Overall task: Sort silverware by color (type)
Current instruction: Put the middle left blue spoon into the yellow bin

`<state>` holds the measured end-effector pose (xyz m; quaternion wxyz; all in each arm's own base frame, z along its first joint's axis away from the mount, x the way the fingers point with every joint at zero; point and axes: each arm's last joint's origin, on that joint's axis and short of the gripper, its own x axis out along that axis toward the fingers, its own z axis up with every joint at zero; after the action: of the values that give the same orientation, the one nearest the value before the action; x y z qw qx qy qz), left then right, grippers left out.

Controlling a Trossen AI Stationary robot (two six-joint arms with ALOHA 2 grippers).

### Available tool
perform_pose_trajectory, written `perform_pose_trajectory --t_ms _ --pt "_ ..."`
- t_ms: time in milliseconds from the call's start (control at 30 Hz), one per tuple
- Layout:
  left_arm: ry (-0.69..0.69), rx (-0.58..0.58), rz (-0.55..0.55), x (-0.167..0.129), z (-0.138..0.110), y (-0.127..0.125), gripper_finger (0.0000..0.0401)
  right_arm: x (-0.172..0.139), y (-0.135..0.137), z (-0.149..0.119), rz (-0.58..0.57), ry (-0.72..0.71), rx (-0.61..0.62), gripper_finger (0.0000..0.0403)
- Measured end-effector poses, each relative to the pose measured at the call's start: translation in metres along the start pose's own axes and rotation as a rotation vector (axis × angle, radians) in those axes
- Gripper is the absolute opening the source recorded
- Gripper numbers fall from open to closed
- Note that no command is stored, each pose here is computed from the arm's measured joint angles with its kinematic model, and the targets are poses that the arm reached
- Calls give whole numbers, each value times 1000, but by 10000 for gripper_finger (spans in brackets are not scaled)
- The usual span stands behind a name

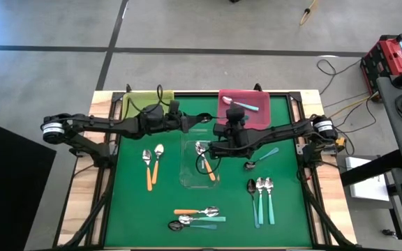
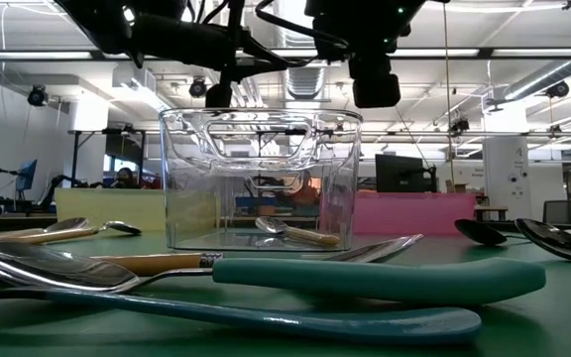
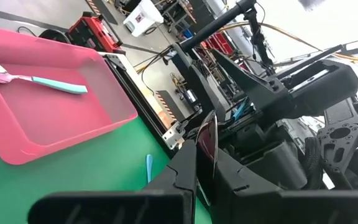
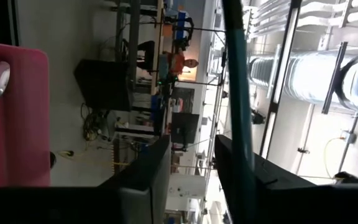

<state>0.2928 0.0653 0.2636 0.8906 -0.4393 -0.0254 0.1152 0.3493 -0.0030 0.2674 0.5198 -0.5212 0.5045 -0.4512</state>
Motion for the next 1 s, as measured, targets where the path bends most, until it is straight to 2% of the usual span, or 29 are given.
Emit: perform_pose_trajectory --t_ms 367,667,1000 --pt "-28 -7 9 0 8 4 0 -1 0 0 -3 -2 118 118" --pt "-80 7 26 -1 21 12 0 -1 -1 -1 -4 -2 350 118" --pt "-126 50 46 -5 38 21 1 -1 -3 -1 -3 -2 478 118"
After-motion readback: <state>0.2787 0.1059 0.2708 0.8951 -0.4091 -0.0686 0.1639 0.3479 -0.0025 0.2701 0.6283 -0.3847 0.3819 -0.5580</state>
